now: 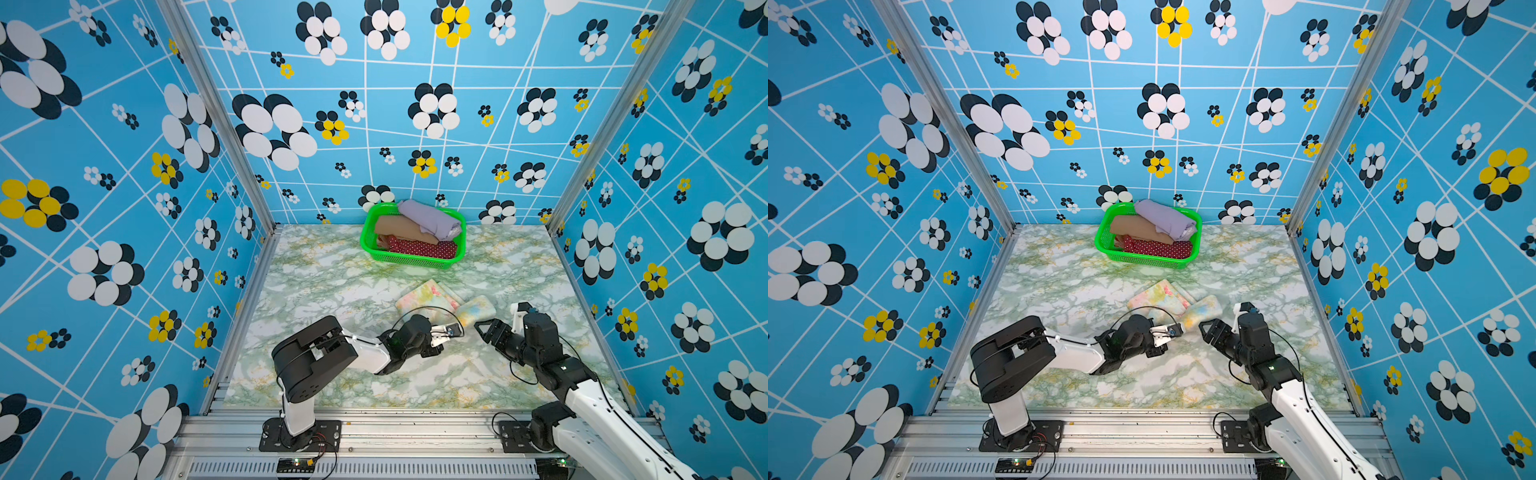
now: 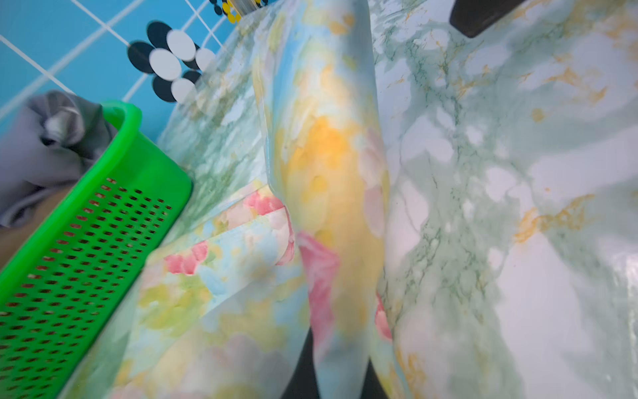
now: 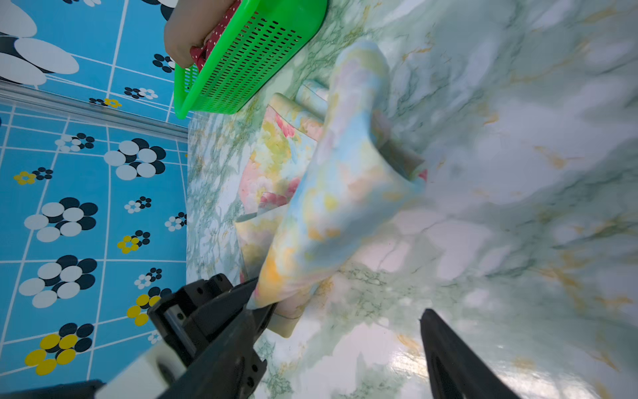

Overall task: Roll up the skirts
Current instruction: Roll the skirt at the center of the board.

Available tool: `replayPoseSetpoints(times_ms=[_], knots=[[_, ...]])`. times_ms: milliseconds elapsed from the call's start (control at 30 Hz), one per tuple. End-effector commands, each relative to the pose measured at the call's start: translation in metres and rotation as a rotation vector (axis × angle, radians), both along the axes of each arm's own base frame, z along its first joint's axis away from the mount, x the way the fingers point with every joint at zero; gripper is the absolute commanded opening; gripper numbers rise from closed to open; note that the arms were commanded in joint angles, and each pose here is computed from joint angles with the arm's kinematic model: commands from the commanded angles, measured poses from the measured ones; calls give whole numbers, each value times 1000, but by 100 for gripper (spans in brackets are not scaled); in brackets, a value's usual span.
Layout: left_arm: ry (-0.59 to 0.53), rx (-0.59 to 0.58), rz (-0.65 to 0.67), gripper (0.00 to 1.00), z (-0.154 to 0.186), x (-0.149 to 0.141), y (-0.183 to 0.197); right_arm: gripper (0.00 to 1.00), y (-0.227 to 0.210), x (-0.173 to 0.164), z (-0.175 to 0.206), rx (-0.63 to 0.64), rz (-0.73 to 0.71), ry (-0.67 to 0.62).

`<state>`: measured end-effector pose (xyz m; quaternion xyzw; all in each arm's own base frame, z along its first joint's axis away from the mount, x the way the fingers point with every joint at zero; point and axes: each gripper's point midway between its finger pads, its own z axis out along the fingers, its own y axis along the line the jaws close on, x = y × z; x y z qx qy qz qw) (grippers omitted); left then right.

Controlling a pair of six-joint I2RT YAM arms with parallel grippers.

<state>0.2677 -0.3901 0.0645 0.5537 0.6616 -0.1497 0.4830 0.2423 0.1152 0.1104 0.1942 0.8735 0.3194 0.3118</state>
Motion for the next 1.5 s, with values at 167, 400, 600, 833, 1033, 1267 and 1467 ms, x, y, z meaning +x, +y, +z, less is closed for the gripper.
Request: replayPoseSetpoints(times_ms=[167, 400, 600, 833, 1033, 1267, 1467], knots=[[658, -180, -49, 0, -34, -35, -1, 80, 6, 3, -14, 23, 22, -10], [868, -407, -60, 0, -16, -17, 9, 80, 24, 14, -31, 101, 68, 22], [1022, -467, -126, 0, -21, -14, 4, 76, 30, 27, -37, 132, 69, -11], [1121, -573, -137, 0, -31, 0, 8, 77, 40, 52, -49, 131, 89, -21], [1151, -604, -142, 0, -33, 7, 15, 73, 48, 65, -74, 188, 66, 22], [1223, -550, -127, 0, -54, 8, 12, 68, 53, 80, -75, 226, 41, -2], [1250, -486, -92, 0, -68, 13, 9, 1, 53, 84, -79, 214, 29, 9]])
